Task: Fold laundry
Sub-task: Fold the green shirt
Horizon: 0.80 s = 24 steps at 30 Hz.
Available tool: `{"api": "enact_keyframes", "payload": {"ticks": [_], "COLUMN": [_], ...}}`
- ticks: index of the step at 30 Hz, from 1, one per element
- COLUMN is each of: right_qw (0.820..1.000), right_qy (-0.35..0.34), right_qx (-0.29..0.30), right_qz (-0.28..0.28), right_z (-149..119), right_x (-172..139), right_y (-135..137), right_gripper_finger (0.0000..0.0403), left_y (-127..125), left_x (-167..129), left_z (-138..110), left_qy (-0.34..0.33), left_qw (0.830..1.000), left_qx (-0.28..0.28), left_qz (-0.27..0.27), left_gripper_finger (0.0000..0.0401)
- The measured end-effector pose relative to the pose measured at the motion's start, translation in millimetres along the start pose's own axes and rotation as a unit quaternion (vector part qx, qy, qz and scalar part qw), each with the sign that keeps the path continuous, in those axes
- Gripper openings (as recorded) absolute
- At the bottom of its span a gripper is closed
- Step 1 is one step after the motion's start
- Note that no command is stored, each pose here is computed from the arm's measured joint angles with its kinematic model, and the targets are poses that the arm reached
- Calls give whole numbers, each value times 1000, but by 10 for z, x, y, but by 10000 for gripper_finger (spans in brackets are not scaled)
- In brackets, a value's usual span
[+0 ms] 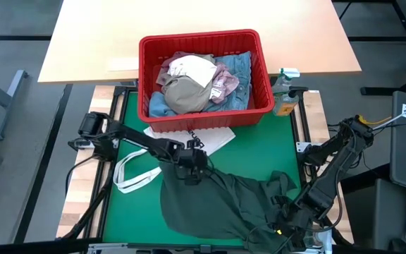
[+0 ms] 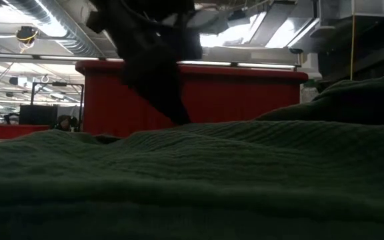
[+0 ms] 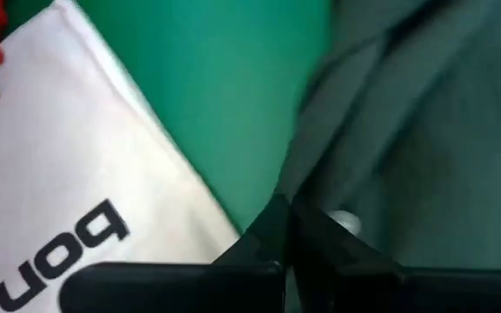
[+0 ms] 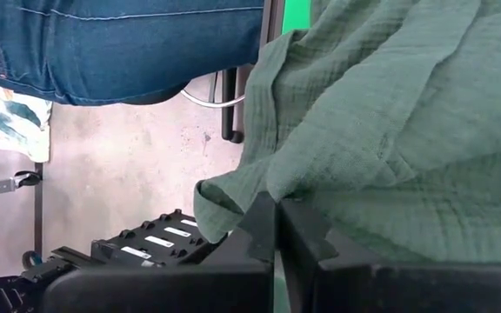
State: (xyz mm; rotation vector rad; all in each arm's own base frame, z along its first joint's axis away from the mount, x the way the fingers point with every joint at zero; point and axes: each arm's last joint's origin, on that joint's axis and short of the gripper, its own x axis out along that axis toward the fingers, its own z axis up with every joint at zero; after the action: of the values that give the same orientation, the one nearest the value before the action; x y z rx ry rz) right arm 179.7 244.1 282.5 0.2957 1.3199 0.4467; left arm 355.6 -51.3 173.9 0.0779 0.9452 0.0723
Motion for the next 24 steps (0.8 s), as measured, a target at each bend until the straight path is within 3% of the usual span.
{"api": "enact_keyframes", "payload": {"ticks": [7,13,20,24], "right_qw": [1000,1000,1000,1000], "right_qy": [0,0,0,0], "right_qx": [0,0,0,0], "right_qz": [0,0,0,1], "right_z": [-1,0,1,1], "right_x": [0,0,0,0], "right_y": [-1,0,1,1], "right_gripper_finger": [3,3,3,3], "left_y": [-395,-866,-1339,-1516], "left_x": [-458,-655,-662,-557], "left_z": [-4,-122,-358,-501], "left_qy": [-21,-26,-10,14], "left_qw": [999,995,988,987], "left_qx": [7,29,93,96], "left_qz": [-39,-93,-121,-125], "left_gripper_finger": [2,1,1,17]}}
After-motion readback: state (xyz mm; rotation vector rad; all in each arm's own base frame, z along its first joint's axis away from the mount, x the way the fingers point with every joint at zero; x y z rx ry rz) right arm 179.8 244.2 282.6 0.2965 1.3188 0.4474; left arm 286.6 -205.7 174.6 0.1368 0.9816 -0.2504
